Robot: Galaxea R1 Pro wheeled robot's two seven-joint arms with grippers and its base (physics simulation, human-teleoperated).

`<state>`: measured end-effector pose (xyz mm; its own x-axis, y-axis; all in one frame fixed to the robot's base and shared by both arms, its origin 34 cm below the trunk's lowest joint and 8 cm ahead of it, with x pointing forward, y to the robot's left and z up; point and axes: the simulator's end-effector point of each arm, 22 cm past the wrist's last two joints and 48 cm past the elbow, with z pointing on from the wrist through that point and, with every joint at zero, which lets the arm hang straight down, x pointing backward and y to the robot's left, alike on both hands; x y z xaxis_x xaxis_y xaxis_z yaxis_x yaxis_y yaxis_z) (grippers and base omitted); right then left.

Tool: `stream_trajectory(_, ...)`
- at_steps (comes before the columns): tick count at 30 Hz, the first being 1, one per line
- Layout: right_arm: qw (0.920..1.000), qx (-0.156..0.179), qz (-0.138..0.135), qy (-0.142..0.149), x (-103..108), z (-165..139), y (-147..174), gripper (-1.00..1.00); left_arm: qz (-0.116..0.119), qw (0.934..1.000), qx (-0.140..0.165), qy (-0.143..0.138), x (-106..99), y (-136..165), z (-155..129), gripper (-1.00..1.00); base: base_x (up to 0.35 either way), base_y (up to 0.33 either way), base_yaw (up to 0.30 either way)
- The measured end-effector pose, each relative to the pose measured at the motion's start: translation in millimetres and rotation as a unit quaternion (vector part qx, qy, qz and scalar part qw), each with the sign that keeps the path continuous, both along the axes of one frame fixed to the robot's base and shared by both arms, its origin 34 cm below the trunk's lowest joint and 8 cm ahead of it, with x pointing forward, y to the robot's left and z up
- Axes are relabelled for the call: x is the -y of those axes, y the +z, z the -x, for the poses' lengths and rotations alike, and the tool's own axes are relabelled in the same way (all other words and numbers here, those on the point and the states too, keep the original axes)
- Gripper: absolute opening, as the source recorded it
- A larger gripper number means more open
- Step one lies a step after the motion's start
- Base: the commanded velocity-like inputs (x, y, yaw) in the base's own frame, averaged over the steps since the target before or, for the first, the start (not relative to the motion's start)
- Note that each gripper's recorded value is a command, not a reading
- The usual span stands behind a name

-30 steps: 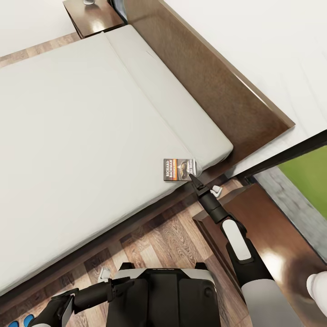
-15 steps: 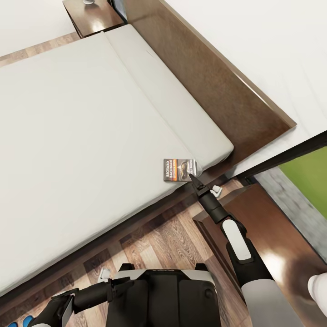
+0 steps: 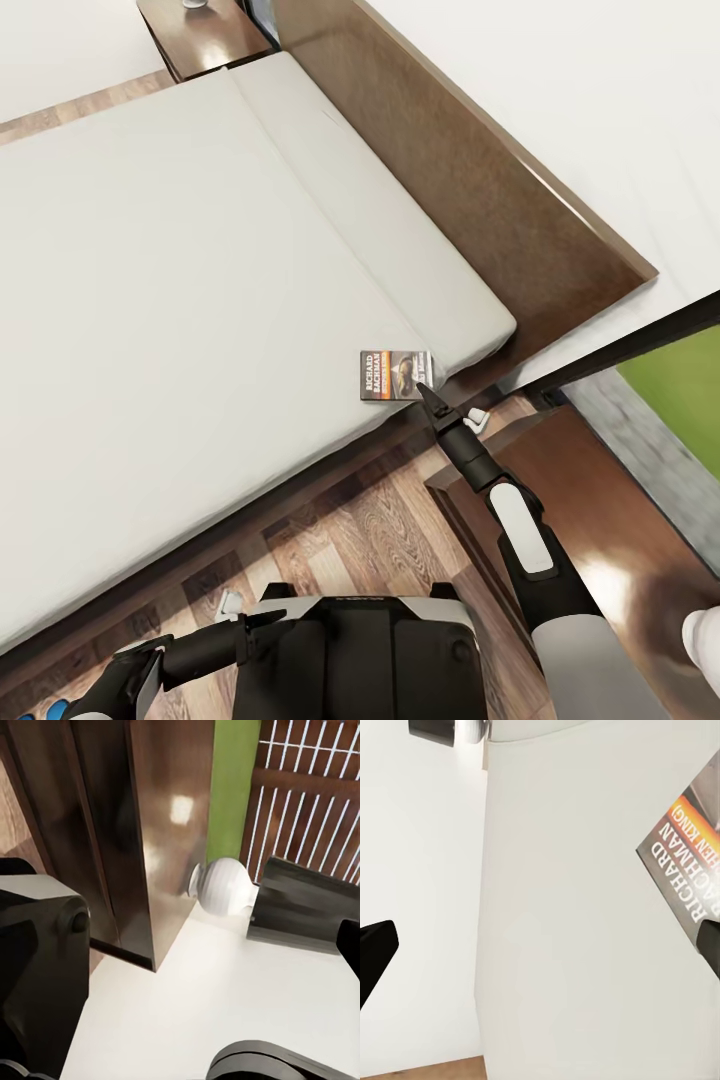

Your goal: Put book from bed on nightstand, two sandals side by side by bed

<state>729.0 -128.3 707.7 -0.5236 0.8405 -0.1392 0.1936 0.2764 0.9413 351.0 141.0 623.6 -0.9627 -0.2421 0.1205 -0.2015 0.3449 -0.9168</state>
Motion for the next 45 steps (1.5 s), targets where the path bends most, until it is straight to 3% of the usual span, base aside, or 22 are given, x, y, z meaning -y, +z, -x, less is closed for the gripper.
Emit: stream_trajectory(45, 1.0, -0.001, 0.003, -0.001, 3.7, -0.2, -3.4, 1.0, 0.0, 1.0, -0.001, 0.0, 0.2, -1.7, -0.6, 1.0, -0.017, 0.0, 0.0)
